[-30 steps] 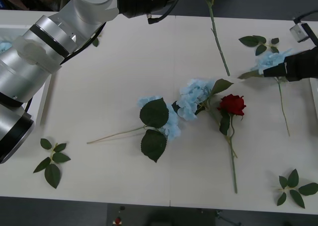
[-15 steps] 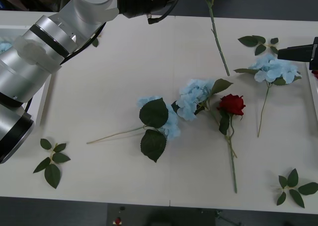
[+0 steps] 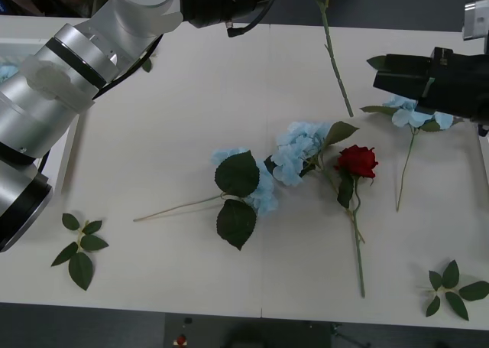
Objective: Put the red flowers into the right box and the blue flowers into the left box
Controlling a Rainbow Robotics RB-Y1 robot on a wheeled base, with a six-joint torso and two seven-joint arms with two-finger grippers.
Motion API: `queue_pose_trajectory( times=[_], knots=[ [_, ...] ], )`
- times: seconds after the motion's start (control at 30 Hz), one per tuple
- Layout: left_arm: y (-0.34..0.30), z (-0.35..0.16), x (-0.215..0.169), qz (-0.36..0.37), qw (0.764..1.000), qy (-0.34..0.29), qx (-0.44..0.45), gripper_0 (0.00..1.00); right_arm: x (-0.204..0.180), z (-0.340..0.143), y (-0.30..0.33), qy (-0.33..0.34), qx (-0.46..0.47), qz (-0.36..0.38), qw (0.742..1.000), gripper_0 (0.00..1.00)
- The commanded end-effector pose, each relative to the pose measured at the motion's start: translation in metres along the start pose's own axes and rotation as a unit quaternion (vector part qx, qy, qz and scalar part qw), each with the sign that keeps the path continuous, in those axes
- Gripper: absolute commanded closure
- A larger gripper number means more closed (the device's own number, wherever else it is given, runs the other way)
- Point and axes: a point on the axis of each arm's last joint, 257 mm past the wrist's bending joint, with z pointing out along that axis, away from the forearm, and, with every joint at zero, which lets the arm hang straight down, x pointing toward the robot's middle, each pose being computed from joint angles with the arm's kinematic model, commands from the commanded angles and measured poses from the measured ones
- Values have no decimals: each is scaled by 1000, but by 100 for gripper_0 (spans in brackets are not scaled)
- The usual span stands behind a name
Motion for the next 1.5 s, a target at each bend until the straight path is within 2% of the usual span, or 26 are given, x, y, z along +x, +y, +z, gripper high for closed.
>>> queue_pose_trajectory(
  times=[0.03, 0.27, 0.63, 0.73, 0.83, 0.9, 0.93, 1.0, 1.07, 1.3, 1.33, 1.37, 1.4, 1.43, 1.5],
  knots=[
    [-22, 3, -23, 26, 1000, -9, 14, 100, -1, 23, 12, -11, -15, -18, 1000, 16],
    [-22, 3, -23, 26, 1000, -9, 14, 100, 5, 59, 26, -40, -28, -19, 999, 16],
    [-22, 3, -23, 26, 1000, -9, 14, 100, -9, 101, 30, -90, -12, -46, 995, 16],
    [-22, 3, -23, 26, 1000, -9, 14, 100, -11, 110, 34, -97, -11, -51, 994, 20],
    [-22, 3, -23, 26, 1000, -9, 14, 100, -11, 118, 38, -101, -14, -52, 993, 34],
    [-22, 3, -23, 26, 1000, -9, 14, 100, -12, 124, 41, -105, -13, -55, 993, 56],
    [-22, 3, -23, 26, 1000, -9, 14, 100, -12, 125, 41, -105, -13, -55, 993, 64],
    [-22, 3, -23, 26, 1000, -9, 14, 100, -14, 131, 44, -108, -14, -56, 992, 88],
    [-22, 3, -23, 26, 1000, -9, 14, 100, -15, 132, 45, -112, -16, -55, 992, 100],
    [-22, 3, -23, 26, 1000, -9, 14, 100, -10, 136, 44, -102, -11, -65, 993, 100],
    [-22, 3, -23, 26, 1000, -9, 14, 85, -11, 135, 43, -103, -10, -65, 993, 100],
    [-22, 3, -23, 26, 1000, -9, 14, 34, -10, 136, 43, -102, -10, -64, 993, 100],
    [-22, 3, -23, 26, 1000, -9, 14, 5, -9, 136, 42, -102, -9, -63, 993, 100],
    [-22, 3, -23, 26, 1000, -9, 14, 0, -10, 136, 41, -102, -8, -63, 993, 100],
    [-22, 3, -23, 26, 1000, -9, 14, 0, -10, 136, 40, -102, -8, -63, 993, 100]
  ],
)
